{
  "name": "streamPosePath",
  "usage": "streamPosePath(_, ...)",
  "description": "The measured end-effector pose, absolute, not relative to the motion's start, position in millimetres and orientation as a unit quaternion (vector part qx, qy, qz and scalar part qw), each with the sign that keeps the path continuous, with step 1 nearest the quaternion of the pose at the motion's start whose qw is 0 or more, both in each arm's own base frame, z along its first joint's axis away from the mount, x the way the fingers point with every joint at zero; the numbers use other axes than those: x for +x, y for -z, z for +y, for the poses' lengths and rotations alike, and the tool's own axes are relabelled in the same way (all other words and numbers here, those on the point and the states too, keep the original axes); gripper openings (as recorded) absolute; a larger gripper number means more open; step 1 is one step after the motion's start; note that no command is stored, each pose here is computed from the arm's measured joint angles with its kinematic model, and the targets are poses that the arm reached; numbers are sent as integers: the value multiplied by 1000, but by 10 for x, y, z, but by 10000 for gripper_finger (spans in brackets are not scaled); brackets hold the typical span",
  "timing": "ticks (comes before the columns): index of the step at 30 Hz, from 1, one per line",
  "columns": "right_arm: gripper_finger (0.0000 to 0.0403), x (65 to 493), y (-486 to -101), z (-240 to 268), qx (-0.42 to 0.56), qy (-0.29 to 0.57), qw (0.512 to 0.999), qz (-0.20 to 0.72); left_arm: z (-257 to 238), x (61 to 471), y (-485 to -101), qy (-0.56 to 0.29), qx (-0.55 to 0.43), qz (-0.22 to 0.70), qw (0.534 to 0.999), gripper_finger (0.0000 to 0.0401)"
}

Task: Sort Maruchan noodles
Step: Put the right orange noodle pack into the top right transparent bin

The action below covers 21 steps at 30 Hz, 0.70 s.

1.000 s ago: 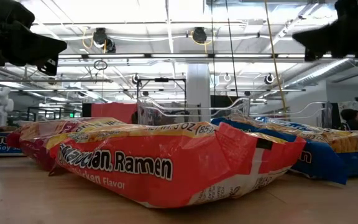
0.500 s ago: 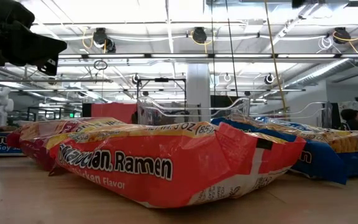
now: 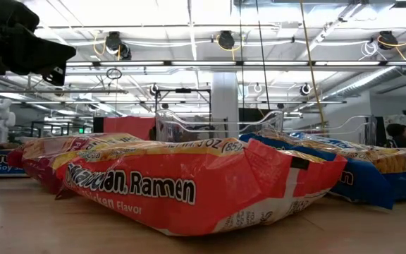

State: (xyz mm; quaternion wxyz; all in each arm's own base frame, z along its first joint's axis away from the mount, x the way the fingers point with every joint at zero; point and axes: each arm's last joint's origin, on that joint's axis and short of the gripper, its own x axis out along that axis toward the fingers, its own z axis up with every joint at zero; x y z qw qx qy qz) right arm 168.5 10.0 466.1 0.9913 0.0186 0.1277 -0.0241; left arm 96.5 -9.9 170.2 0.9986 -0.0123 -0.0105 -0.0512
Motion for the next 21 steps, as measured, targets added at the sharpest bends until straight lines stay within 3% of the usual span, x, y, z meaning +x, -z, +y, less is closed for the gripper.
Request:
streamPosePath(8,0,2007,-5054,116,75,53,983,161,-99,964,-1702,51,-12,-11,999,12)
streamPosePath(21,0,2216,-4949,180,277,73,893,348,-99,965,-1702,51,-12,-11,999,12)
